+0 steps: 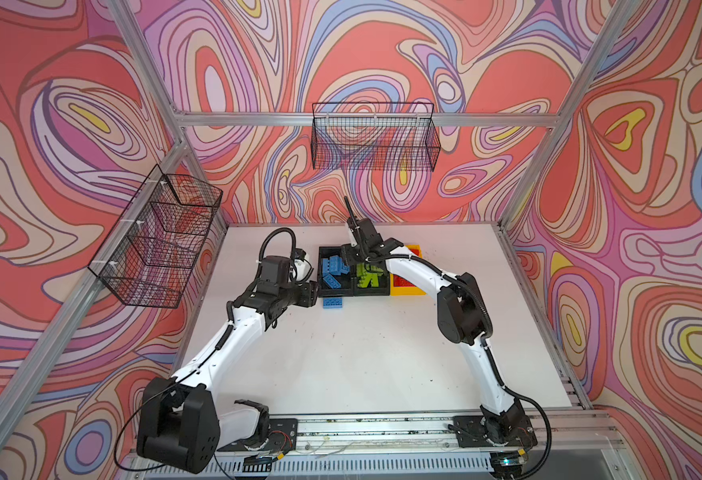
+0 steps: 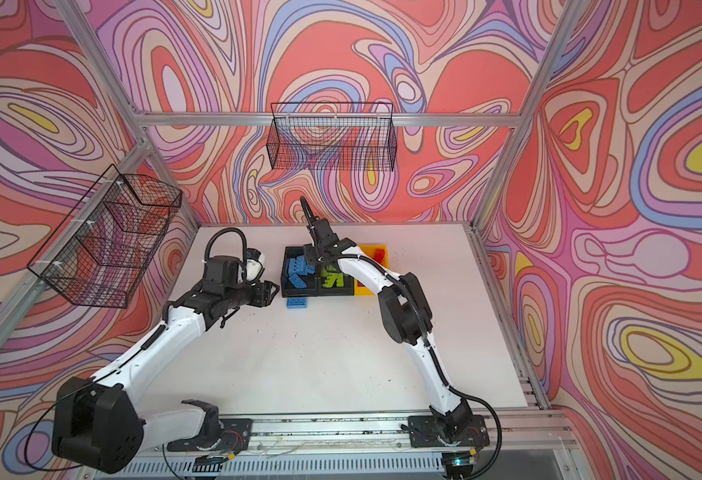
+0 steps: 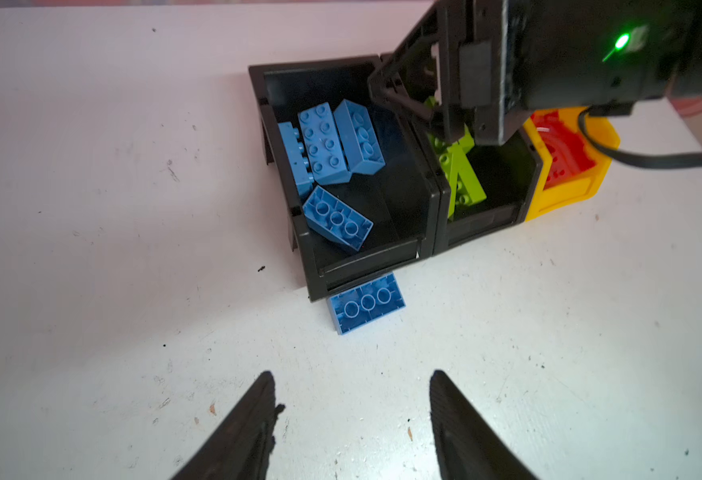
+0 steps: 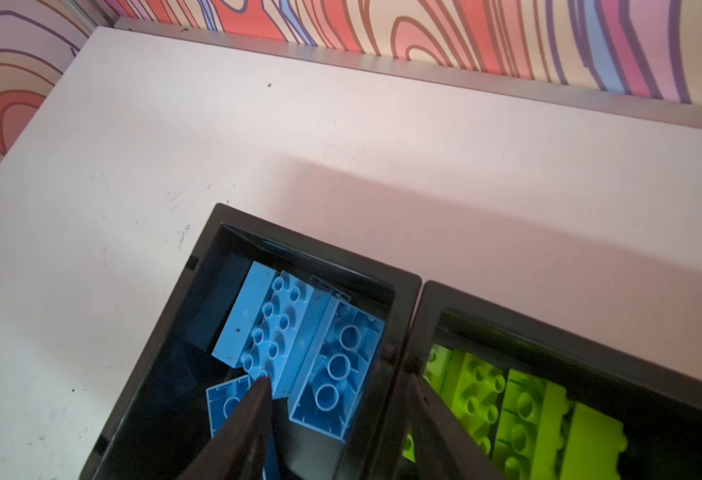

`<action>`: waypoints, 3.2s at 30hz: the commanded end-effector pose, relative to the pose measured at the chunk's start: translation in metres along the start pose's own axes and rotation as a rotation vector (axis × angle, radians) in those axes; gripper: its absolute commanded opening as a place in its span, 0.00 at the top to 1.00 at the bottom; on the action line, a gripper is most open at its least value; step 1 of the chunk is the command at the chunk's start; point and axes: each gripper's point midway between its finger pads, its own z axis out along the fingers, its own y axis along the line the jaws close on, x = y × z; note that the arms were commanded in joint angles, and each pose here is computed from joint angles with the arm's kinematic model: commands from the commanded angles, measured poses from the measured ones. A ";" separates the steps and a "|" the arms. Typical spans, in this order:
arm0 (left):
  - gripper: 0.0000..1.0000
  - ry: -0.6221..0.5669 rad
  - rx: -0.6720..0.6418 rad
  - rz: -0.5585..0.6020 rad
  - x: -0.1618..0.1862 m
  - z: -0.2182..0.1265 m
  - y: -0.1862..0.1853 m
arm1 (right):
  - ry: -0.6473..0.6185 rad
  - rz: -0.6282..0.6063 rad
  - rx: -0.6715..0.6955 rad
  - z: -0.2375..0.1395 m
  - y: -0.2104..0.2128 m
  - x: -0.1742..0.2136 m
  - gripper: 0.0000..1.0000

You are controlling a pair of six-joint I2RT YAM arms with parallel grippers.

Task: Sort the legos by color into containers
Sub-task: 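Carry the blue brick into the outer black bin and release it, then lower the left gripper onto the last blue brick and grasp it while the right withdraws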

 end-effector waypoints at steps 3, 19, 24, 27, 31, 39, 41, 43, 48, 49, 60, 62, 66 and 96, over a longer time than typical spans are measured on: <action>0.29 0.103 0.015 0.284 0.002 0.019 -0.020 | -0.151 0.025 -0.003 -0.070 -0.011 -0.043 0.44; 0.23 0.368 0.092 0.537 0.047 0.094 -0.024 | -0.199 0.139 0.074 -0.160 -0.080 -0.006 0.43; 0.22 0.431 0.088 0.579 0.055 0.111 -0.023 | -0.205 0.166 0.092 -0.169 -0.096 0.001 0.43; 0.23 0.461 0.091 0.589 0.059 0.117 -0.023 | -0.204 0.178 0.101 -0.171 -0.103 0.005 0.43; 0.24 0.493 0.069 0.611 0.064 0.124 -0.019 | -0.203 0.192 0.103 -0.172 -0.109 0.009 0.43; 0.29 0.558 0.046 0.672 0.078 0.133 -0.016 | -0.198 0.201 0.110 -0.172 -0.115 0.011 0.43; 0.30 0.567 0.034 0.685 0.083 0.132 -0.015 | -0.202 0.203 0.117 -0.175 -0.117 0.011 0.43; 0.32 0.570 0.027 0.710 0.087 0.129 -0.016 | -0.199 0.205 0.125 -0.175 -0.119 0.012 0.43; 0.33 0.530 -0.001 0.718 0.082 0.119 -0.017 | -0.198 0.214 0.123 -0.174 -0.121 0.014 0.43; 0.34 0.524 -0.001 0.720 0.081 0.117 -0.018 | -0.199 0.216 0.118 -0.173 -0.120 0.013 0.43; 0.36 0.477 -0.008 0.719 0.078 0.103 -0.020 | -0.203 0.221 0.114 -0.174 -0.119 0.013 0.44; 0.35 0.487 -0.007 0.715 0.078 0.109 -0.019 | -0.200 0.222 0.109 -0.173 -0.119 0.013 0.44; 0.35 0.497 0.003 0.715 0.077 0.121 -0.019 | -0.203 0.224 0.111 -0.176 -0.119 0.013 0.44; 0.82 0.497 0.000 0.634 0.069 0.101 -0.023 | -0.221 0.231 0.122 -0.186 -0.121 0.014 0.45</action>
